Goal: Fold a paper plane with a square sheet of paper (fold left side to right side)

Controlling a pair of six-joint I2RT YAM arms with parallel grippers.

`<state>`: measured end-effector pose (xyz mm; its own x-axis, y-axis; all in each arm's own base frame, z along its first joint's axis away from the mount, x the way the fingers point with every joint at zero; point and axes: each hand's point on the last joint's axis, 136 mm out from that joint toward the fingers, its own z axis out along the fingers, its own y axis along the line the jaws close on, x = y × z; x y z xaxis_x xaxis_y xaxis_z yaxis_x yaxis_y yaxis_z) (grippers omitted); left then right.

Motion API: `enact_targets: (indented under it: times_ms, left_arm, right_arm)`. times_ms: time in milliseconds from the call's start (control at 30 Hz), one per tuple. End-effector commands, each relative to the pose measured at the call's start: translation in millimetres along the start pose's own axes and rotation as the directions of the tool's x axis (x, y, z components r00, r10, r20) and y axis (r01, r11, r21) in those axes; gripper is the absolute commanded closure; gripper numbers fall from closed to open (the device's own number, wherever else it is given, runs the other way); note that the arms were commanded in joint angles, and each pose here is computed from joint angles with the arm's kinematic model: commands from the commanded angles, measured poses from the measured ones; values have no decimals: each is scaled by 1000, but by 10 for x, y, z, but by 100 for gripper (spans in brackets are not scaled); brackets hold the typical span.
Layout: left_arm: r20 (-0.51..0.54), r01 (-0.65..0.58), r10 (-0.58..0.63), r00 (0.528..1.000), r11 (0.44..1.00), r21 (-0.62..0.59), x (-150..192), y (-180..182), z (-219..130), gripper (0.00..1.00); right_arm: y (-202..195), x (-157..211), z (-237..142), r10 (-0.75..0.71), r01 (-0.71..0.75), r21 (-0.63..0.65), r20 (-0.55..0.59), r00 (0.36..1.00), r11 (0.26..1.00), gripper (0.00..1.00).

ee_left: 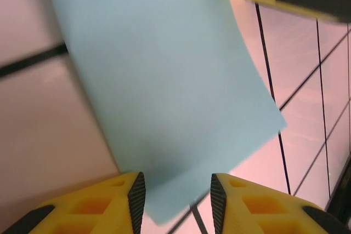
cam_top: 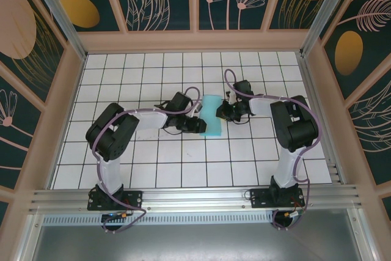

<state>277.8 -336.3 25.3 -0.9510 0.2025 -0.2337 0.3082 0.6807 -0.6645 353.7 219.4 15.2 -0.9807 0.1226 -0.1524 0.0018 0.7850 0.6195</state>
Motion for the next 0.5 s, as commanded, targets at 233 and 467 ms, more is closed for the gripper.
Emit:
enact_targets:
  times_ms: [233,467]
  left_arm:
    - [-79,-43,46,996,998,34,371,-190,-67,58]
    - [56,-112,107,993,990,90,-76,-571,-440,57]
  right_arm:
    - [-289,231,124,37,-28,121,-71,997,992,85]
    - [-264,226,124,32,-24,118,-70,997,993,85]
